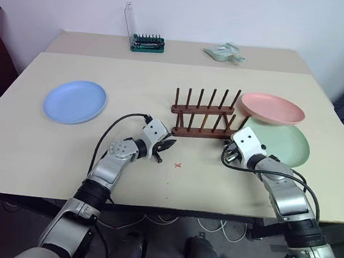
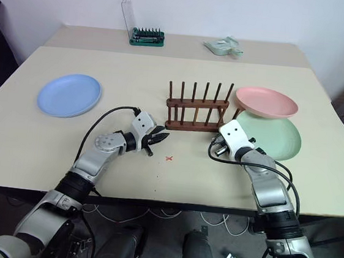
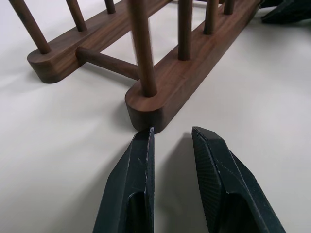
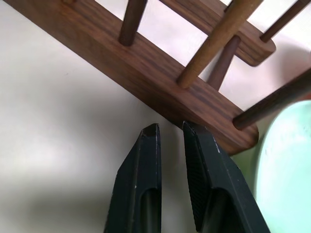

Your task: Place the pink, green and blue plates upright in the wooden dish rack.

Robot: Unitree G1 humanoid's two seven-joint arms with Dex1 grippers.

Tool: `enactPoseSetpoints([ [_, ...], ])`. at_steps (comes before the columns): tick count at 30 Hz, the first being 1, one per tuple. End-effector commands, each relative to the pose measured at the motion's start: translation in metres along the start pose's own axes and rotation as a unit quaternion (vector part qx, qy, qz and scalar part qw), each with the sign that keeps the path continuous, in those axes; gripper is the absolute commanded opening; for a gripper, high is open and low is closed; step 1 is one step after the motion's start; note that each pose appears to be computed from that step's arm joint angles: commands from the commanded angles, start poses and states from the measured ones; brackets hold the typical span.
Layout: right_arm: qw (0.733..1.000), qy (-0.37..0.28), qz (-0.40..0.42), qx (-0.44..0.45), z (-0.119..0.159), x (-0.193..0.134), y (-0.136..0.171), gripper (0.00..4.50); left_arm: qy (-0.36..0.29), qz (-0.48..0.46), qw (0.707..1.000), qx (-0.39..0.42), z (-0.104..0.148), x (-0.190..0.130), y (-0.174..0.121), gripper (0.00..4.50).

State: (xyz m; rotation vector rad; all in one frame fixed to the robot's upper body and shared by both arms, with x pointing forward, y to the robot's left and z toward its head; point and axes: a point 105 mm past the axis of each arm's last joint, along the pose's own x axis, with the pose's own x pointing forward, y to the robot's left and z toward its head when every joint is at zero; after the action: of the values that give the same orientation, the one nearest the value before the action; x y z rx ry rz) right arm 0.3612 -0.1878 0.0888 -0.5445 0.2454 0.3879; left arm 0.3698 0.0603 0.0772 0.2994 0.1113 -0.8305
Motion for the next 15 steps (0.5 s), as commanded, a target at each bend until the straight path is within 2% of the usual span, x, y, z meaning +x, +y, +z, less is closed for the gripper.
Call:
enactPoseSetpoints([
  [1, 1.0, 0.0, 0.002, -0.003, -0.001, -0.001, 0.002, 0.74, 0.006, 0.01, 1.0, 0.004, -0.003, 0.0, 0.003, 1.23],
  [7, 0.996, -0.054, 0.072, -0.017, 0.023, -0.027, 0.015, 0.74, 0.003, -0.006, 1.0, -0.004, -0.005, -0.013, 0.0, 1.23],
  [8, 0.993, -0.07, 0.094, -0.004, 0.031, -0.036, 0.016, 0.96, 0.003, -0.009, 1.0, -0.004, -0.005, -0.018, 0.0, 1.23],
  [10, 0.991, -0.087, 0.105, 0.006, 0.044, -0.057, 0.003, 1.53, -0.004, -0.025, 1.0, -0.01, -0.004, -0.029, -0.002, 1.23],
  [15, 0.994, -0.049, 0.077, -0.062, 0.051, -0.09, -0.046, 3.88, -0.031, -0.127, 0.991, -0.008, 0.009, -0.055, -0.03, 1.23],
])
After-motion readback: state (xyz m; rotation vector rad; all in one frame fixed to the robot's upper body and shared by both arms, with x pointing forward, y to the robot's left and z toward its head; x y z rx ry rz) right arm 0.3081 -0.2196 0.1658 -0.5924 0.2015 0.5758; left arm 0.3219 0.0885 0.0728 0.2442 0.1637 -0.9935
